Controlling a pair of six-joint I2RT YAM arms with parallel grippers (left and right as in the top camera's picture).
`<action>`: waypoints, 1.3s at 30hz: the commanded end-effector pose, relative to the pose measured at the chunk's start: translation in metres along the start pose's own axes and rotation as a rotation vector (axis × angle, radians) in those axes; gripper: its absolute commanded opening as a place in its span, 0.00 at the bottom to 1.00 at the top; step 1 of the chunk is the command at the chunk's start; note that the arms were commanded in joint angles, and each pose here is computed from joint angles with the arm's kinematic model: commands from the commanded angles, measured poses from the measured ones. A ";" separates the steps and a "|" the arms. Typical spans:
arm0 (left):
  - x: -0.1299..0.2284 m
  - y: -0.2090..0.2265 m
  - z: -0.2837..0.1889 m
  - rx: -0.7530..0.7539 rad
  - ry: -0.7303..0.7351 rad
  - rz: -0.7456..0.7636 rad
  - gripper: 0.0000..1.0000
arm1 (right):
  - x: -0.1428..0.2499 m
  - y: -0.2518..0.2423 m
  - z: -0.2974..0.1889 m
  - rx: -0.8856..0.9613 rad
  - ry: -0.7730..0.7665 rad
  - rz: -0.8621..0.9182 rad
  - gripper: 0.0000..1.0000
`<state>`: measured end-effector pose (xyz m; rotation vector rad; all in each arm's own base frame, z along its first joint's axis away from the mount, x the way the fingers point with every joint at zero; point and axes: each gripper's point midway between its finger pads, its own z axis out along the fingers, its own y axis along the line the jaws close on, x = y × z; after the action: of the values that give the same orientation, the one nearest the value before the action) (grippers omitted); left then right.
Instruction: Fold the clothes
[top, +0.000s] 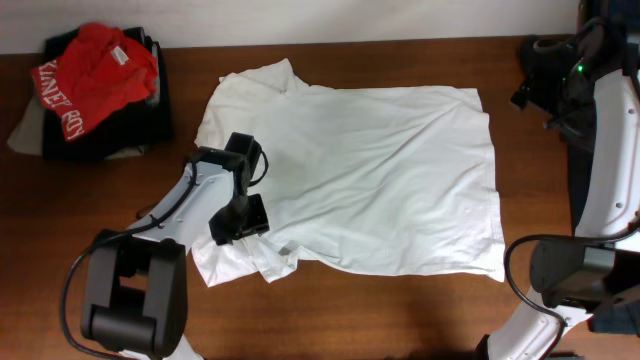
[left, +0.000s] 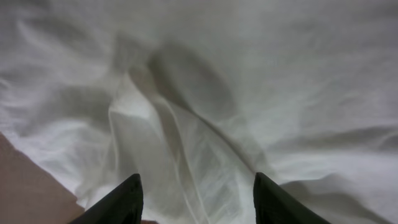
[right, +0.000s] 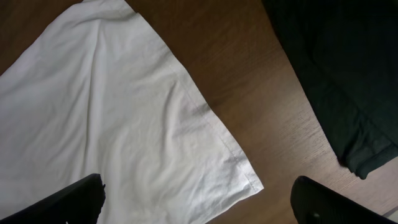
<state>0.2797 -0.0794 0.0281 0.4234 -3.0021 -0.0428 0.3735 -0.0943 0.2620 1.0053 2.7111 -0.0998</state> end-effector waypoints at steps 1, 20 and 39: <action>-0.002 0.001 0.002 -0.007 -0.016 -0.007 0.50 | -0.002 -0.005 -0.013 0.001 -0.040 0.013 0.99; 0.003 0.005 0.018 -0.008 -0.014 -0.012 0.43 | -0.002 -0.005 -0.013 0.001 -0.040 0.013 0.99; 0.005 0.006 0.006 -0.021 0.007 -0.006 0.01 | -0.002 -0.005 -0.013 0.001 -0.040 0.013 0.99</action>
<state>0.2668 -0.0759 0.0138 0.4333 -2.9760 -0.0598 0.3735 -0.0943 0.2620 1.0048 2.7113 -0.0998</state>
